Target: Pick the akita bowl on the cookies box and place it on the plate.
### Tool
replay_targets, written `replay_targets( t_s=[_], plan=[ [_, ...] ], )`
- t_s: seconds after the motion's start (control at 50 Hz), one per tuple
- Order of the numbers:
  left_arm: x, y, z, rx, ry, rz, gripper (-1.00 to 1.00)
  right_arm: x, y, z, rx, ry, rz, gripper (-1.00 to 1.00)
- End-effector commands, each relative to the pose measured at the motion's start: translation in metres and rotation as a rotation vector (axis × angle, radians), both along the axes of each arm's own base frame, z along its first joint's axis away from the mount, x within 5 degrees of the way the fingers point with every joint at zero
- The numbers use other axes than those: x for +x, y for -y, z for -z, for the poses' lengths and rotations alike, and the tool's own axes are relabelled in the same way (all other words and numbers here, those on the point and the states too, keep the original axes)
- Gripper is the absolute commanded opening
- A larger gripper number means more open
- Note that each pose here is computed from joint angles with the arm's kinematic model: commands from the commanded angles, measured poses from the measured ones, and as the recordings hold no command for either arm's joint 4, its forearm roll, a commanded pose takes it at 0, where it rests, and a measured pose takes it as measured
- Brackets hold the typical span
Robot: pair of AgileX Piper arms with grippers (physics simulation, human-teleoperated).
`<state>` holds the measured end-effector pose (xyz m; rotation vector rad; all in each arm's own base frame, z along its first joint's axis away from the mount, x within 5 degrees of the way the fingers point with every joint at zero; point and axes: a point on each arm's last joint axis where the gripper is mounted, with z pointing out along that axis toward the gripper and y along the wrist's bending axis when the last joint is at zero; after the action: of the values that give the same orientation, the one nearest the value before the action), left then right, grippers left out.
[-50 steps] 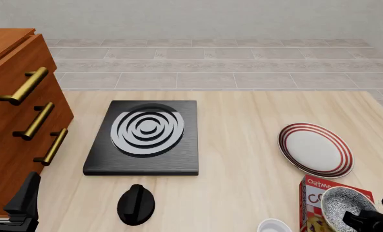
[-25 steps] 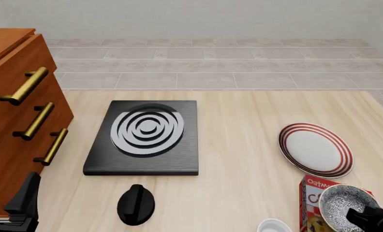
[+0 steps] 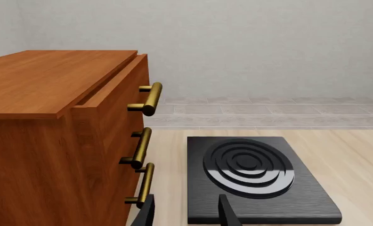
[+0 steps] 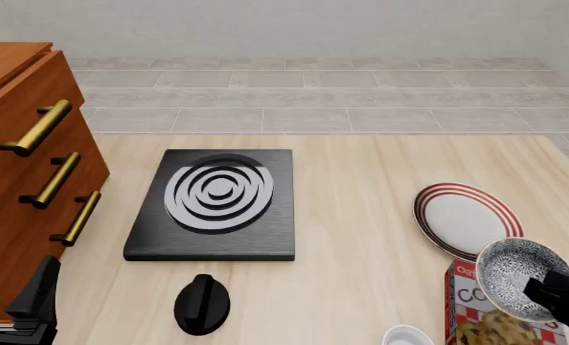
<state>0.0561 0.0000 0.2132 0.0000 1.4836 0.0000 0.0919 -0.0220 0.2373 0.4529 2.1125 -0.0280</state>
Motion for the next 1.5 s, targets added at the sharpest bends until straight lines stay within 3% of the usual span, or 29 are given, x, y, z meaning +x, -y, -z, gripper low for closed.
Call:
replay_targets(
  t_s=[0.02, 0.22, 0.64, 0.98, 1.2, 1.5],
  plan=[
    [0.000, 0.000, 0.000, 0.000, 0.000, 0.000, 1.00, 0.015, -0.002, -0.025, 0.014, 0.073, -0.028, -1.00],
    [0.000, 0.000, 0.000, 0.000, 0.000, 0.000, 1.00, 0.044, 0.002, -0.036, 0.027, 0.107, -0.029, -1.00],
    [0.000, 0.000, 0.000, 0.000, 0.000, 0.000, 1.00, 0.098, 0.008, -0.027, 0.081, 0.130, -0.017, -1.00],
    [0.000, 0.000, 0.000, 0.000, 0.000, 0.000, 1.00, 0.121, 0.012, -0.019, 0.107, 0.137, 0.000, -1.00],
    [0.000, 0.000, 0.000, 0.000, 0.000, 0.000, 1.00, 0.136, 0.014, 0.012, 0.161, 0.110, 0.034, -1.00],
    [0.000, 0.000, 0.000, 0.000, 0.000, 0.000, 1.00, 0.143, 0.021, 0.027, 0.182, 0.100, 0.070, -1.00]
  ],
)
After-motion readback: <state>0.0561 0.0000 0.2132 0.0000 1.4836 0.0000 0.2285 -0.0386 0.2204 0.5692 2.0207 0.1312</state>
